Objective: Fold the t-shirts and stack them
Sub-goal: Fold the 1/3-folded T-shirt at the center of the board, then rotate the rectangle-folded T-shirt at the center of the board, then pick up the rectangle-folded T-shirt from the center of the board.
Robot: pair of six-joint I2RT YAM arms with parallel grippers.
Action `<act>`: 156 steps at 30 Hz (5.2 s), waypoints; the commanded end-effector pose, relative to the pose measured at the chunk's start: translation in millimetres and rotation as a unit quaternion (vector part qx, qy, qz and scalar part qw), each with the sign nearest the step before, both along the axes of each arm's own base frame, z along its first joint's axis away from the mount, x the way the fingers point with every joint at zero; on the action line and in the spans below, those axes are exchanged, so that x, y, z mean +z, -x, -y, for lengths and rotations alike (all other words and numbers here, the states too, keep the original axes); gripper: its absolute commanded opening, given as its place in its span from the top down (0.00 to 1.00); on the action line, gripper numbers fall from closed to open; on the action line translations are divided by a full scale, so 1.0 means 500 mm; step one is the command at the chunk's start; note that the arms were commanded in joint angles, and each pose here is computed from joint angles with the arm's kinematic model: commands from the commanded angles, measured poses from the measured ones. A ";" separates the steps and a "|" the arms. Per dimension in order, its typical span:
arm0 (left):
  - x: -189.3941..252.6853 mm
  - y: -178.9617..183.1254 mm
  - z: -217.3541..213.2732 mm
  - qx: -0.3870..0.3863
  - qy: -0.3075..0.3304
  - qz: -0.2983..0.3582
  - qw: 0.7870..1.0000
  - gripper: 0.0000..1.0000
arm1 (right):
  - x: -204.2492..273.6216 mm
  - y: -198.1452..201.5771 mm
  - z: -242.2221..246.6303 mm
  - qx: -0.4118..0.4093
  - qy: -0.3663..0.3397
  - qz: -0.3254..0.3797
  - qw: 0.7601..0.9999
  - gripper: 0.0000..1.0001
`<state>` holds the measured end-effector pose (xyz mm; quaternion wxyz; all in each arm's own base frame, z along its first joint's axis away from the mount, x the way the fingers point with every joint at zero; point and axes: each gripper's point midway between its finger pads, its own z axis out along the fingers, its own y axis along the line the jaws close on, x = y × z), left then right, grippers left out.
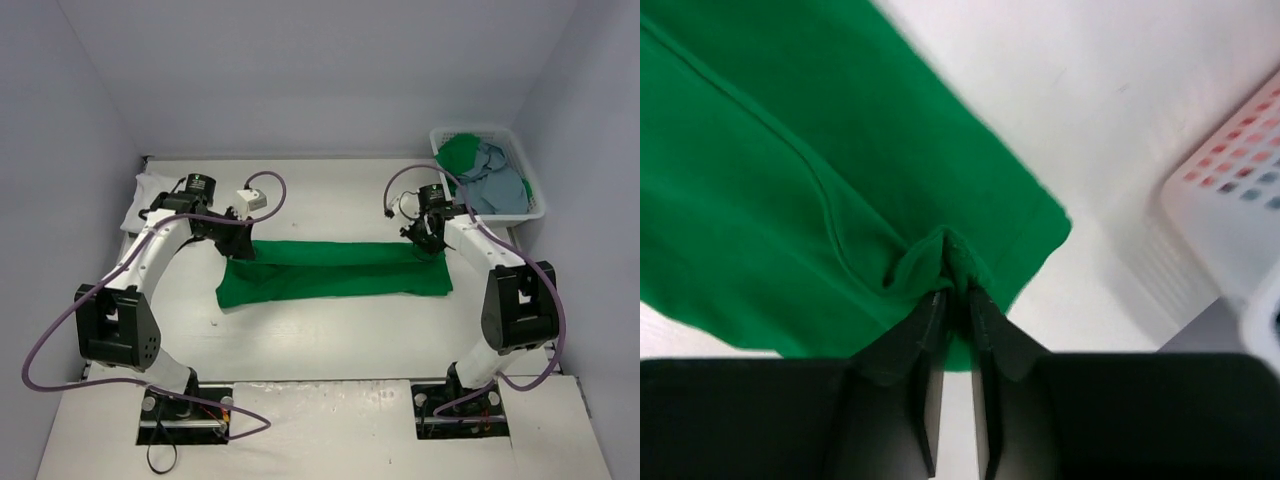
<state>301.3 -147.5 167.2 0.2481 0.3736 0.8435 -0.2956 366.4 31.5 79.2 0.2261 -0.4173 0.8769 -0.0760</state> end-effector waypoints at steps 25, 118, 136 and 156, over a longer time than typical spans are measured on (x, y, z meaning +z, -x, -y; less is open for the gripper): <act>-0.143 0.033 -0.004 -0.004 -0.123 -0.064 0.990 0.84 | -0.065 0.108 -0.021 0.001 0.017 -0.075 0.997 0.78; 0.168 -0.373 0.246 0.072 -0.077 0.226 0.968 0.32 | 0.101 0.317 -0.545 0.343 -0.126 0.041 0.930 0.50; 0.163 -0.115 -0.063 0.163 -0.113 0.199 0.960 0.32 | -0.041 0.465 -0.437 0.431 -0.028 -0.065 0.900 0.23; 0.136 -0.065 -0.070 0.165 -0.087 0.180 0.966 0.32 | -0.161 0.527 -0.438 0.445 0.021 -0.149 0.883 0.25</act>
